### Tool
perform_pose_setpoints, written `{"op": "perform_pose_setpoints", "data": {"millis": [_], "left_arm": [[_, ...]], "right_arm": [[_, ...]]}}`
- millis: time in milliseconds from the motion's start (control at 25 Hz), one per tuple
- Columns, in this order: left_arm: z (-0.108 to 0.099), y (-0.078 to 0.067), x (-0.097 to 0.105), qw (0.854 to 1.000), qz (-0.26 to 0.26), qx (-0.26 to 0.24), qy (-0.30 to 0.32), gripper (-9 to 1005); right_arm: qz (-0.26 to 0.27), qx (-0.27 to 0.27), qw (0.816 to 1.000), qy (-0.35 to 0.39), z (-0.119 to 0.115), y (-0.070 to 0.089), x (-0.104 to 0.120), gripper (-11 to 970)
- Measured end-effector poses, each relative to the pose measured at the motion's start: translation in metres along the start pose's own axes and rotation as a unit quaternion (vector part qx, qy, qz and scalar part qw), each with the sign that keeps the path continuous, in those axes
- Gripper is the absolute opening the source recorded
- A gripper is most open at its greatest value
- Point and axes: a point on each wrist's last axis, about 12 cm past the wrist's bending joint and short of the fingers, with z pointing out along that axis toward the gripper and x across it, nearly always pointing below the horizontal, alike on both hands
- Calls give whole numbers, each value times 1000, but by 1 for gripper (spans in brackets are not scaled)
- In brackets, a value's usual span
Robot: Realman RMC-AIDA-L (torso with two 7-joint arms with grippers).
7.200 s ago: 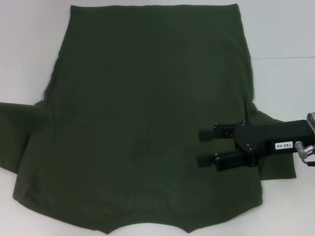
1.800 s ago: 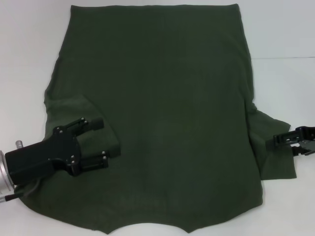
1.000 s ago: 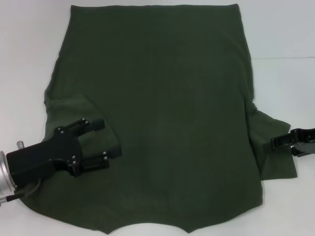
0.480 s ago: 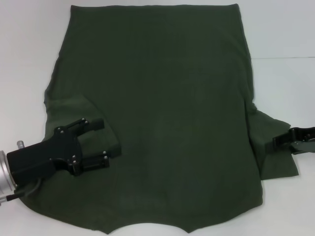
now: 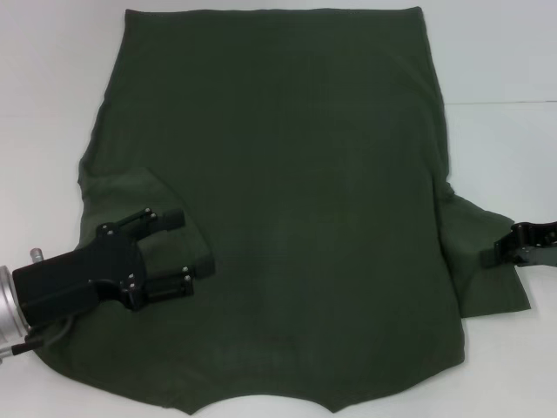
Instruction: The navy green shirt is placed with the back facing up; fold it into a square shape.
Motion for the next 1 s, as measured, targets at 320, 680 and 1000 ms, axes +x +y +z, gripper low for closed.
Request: {"op": "perform_pose_setpoints", "data": {"millis": [320,680,1000], "left_arm": [[0,0,0,1000,-1,0,0,903],[-1,1,-1,1000,-4,-6,-5,901],[-3,3,-2,1000,-12,-13,-10,900]], "right_arm": [[-9,16,1000,-17,-20,-8,-10,43],[-103,34,993,-38,-56,12,-42,24],[-200,34,979,-18,-49,59,-71,32]]}}
